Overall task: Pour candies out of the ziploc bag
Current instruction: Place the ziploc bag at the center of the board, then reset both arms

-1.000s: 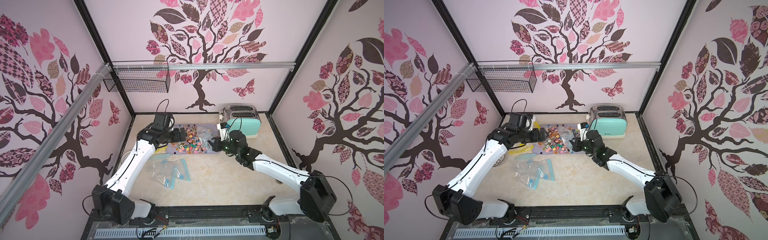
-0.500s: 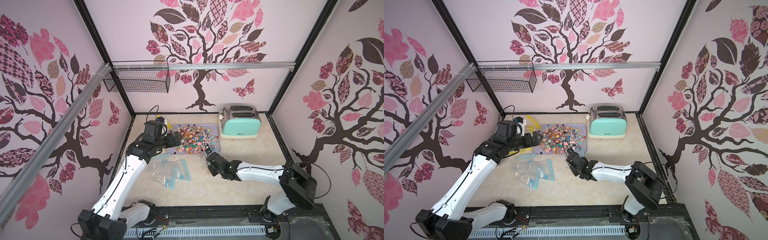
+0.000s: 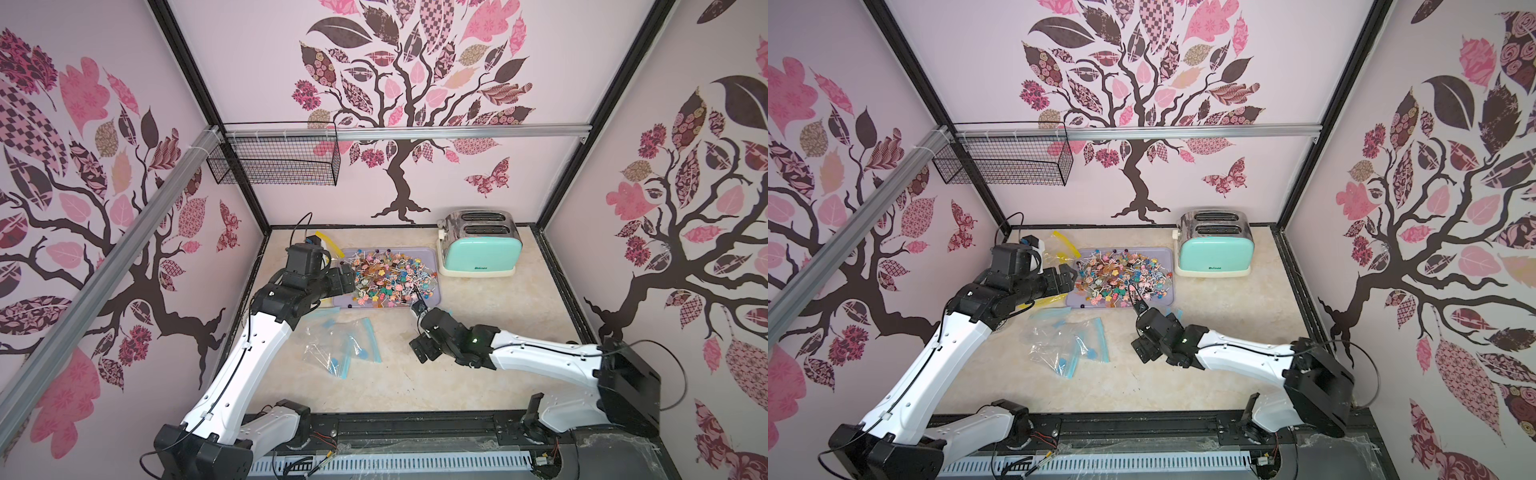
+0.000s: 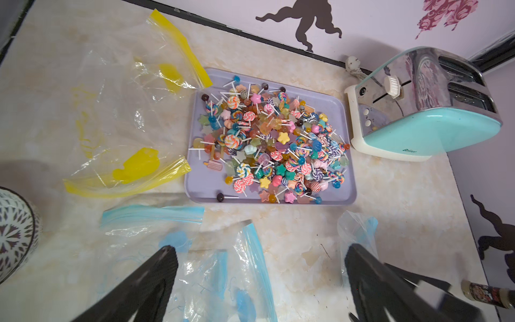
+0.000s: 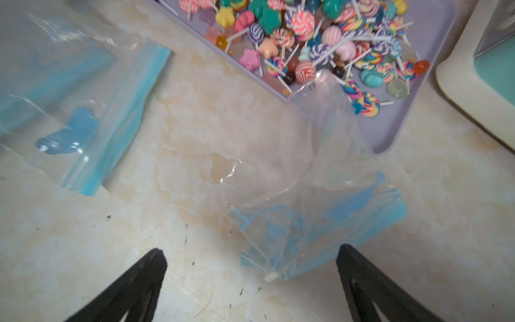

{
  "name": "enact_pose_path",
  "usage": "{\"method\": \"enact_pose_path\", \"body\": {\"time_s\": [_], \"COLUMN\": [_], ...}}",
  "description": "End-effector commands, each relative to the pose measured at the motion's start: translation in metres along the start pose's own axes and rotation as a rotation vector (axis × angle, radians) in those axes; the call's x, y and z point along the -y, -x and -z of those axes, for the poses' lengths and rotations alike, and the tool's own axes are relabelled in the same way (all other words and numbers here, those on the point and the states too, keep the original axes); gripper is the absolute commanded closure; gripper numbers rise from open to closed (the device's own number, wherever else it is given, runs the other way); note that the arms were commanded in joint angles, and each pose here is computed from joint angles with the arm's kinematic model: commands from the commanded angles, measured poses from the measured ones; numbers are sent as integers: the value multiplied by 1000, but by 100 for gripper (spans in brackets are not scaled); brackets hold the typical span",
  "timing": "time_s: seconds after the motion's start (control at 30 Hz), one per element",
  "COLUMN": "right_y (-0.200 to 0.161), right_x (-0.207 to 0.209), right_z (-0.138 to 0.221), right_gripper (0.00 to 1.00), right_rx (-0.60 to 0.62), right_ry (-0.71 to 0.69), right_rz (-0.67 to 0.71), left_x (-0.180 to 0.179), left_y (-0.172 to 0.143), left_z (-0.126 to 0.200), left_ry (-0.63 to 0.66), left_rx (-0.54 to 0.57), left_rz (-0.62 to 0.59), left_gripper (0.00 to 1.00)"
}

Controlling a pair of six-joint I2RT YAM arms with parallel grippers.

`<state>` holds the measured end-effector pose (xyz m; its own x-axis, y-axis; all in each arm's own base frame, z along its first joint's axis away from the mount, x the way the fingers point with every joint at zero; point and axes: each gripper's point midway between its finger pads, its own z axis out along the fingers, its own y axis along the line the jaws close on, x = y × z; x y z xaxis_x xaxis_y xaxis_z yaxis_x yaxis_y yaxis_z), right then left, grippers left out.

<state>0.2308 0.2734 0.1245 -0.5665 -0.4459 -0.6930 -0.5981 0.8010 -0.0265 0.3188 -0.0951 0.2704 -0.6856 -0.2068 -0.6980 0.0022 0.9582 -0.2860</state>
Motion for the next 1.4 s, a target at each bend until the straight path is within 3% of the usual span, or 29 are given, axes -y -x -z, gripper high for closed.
{"method": "enact_pose_path", "body": {"time_s": [0.0, 0.1, 0.23, 0.37, 0.43, 0.47, 0.6, 0.77, 0.83, 0.9, 1.0, 1.07, 1.1, 1.17, 1.37], "right_y": [32, 61, 86, 63, 39, 26, -16, -45, -43, -47, -55, -50, -54, -53, -52], "right_x": [0, 30, 133, 252, 289, 302, 308, 300, 298, 306, 310, 313, 316, 326, 322], "right_z": [45, 82, 116, 143, 145, 142, 103, 95, 80, 64, 47, 46, 38, 22, 32], "right_gripper": [0, 0, 0, 0, 0, 0, 0, 0, 0, 0, 0, 0, 0, 0, 0], "right_rx": [86, 211, 389, 539, 582, 600, 630, 779, 756, 715, 706, 758, 694, 602, 677], "right_ry": [48, -10, -235, -603, -681, -705, -753, -771, -743, -762, -709, -691, -677, -660, -676], "right_rz": [-62, -143, -337, -527, -635, -673, -577, -553, -497, -487, -476, -462, -488, -510, -487], "left_x": [-10, -27, -67, -92, -101, -111, -144, -160, -164, -161, -176, -172, -172, -172, -169], "left_y": [29, 54, 81, 70, 50, 39, 1, -30, -28, -27, -35, -33, -38, -36, -36], "left_z": [15, 28, 46, 38, 23, 19, -20, -79, -95, -114, -142, -140, -143, -143, -144], "left_ry": [75, 180, 362, 439, 443, 467, 435, 444, 449, 401, 295, 240, 244, 239, 249], "left_rx": [103, 216, 423, 574, 639, 680, 644, 581, 602, 545, 483, 519, 469, 500, 485], "left_rz": [-16, -23, -24, -104, -167, -143, -57, -108, -127, -176, -120, -128, -132, -133, -156], "left_gripper": [2, 2, 2, 2, 2, 2, 2, 2, 4, 5, 8, 5, 2, 2, 2]}}
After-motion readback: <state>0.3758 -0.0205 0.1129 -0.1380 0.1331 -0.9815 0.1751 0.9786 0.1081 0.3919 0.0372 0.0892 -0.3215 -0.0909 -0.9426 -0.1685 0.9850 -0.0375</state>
